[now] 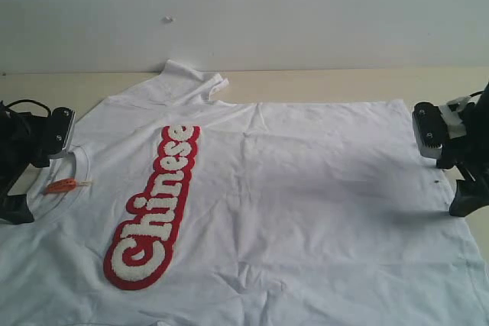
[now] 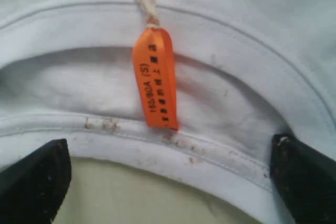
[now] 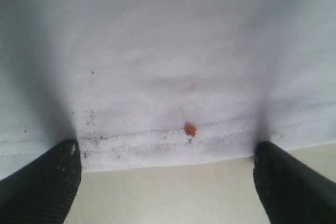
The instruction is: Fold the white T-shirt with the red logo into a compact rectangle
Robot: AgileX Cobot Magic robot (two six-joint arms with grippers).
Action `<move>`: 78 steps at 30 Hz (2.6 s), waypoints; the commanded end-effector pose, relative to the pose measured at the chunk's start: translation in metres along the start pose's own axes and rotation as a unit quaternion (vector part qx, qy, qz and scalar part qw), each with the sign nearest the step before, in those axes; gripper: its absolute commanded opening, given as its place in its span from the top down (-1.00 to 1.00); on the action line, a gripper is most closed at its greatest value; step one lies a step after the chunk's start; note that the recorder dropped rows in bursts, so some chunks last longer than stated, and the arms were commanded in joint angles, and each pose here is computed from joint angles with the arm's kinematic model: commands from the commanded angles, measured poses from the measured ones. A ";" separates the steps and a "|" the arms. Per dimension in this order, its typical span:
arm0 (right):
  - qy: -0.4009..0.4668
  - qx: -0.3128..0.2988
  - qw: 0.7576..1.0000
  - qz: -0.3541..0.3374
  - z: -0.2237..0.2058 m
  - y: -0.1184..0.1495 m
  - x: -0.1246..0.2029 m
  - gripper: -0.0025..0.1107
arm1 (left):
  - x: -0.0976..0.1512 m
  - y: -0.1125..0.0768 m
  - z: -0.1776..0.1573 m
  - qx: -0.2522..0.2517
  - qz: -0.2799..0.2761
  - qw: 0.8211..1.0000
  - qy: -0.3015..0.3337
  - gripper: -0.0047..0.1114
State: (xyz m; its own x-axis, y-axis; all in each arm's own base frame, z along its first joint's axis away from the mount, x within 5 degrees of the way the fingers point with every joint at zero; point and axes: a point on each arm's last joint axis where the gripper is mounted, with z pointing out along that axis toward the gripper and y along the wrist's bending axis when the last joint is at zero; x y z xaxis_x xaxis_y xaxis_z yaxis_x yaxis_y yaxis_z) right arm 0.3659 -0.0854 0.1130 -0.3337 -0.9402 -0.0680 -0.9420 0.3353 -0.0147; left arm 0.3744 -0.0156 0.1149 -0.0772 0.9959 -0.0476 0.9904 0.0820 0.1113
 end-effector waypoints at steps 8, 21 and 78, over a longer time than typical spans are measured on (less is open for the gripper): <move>-0.038 0.017 0.998 0.042 -0.004 -0.003 -0.007 -0.54 | -0.001 -0.002 0.012 0.007 -0.017 1.000 -0.011 -0.86; -0.065 0.040 0.995 0.072 0.000 -0.009 -0.012 -0.54 | -0.001 -0.002 0.012 0.007 -0.017 1.000 -0.011 -0.86; -0.131 0.094 0.982 0.096 -0.066 0.002 -0.024 -0.41 | -0.001 -0.005 0.011 0.024 -0.017 1.000 -0.008 0.92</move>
State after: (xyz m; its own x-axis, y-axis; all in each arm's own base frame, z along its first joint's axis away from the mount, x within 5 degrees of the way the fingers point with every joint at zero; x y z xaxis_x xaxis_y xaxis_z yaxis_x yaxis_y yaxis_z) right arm 0.3707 -0.0734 0.1836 -0.5133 -0.8122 -0.2774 -0.8018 0.5691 -0.1825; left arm 0.3741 -0.0166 0.1110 -0.1027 0.9923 -0.0692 0.9885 0.1096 0.1038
